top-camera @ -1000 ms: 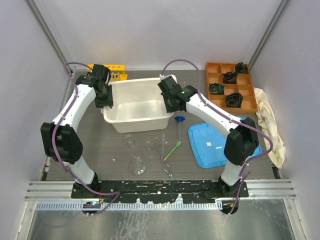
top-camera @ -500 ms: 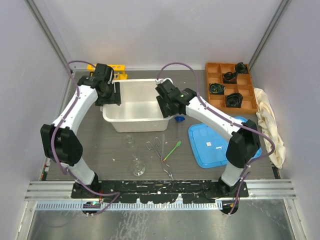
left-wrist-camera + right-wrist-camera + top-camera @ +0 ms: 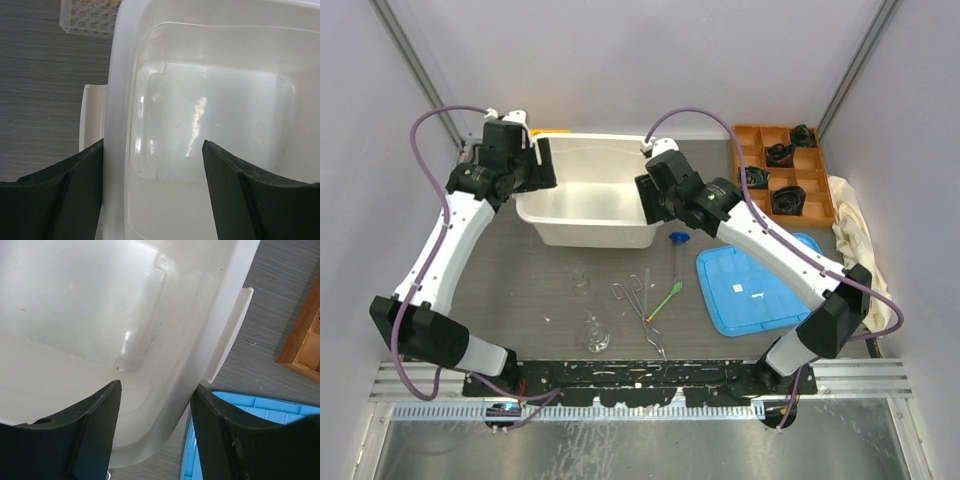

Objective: Organize the chemistry lab equipment
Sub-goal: Move the storage box to the center of the board.

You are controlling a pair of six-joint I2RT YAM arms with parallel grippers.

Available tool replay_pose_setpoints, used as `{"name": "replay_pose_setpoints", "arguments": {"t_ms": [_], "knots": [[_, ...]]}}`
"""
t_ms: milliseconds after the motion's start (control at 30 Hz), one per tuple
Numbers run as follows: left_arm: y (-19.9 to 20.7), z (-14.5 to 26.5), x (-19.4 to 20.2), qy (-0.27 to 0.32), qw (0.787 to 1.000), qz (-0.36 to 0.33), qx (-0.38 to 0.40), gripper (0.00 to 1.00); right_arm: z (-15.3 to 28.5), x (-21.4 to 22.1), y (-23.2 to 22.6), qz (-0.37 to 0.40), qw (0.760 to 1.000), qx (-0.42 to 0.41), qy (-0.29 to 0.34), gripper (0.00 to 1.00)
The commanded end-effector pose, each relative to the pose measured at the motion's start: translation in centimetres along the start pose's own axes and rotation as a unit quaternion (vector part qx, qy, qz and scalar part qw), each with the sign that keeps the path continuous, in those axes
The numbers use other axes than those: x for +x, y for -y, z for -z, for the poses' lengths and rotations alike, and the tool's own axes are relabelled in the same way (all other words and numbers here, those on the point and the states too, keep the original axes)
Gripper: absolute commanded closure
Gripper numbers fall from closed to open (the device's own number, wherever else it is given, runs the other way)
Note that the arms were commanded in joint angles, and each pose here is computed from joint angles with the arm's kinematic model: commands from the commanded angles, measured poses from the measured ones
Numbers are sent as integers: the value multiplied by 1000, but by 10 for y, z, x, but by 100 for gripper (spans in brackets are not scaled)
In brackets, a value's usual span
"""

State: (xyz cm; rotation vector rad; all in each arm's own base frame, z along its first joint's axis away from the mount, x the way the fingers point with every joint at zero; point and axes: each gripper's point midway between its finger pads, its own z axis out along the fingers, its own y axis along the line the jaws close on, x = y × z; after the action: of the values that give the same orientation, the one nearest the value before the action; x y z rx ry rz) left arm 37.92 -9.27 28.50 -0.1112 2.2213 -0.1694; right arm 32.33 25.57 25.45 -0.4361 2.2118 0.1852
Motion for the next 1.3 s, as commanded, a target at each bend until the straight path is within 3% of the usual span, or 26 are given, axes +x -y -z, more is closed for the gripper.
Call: {"name": "replay_pose_setpoints", "arguments": {"t_ms": [0,567,1267], "knots": [[39,-28,8,-7,997,8,75,28,-8,-50,-48,-15,994,-78,81,39],[35,-78,49,-83,995,7,51,29,-79,-49,-50,4,998,-39,43,38],[9,-71,39,-68,997,-8,-19,23,-73,-39,-19,-26,999,9,32,27]]}}
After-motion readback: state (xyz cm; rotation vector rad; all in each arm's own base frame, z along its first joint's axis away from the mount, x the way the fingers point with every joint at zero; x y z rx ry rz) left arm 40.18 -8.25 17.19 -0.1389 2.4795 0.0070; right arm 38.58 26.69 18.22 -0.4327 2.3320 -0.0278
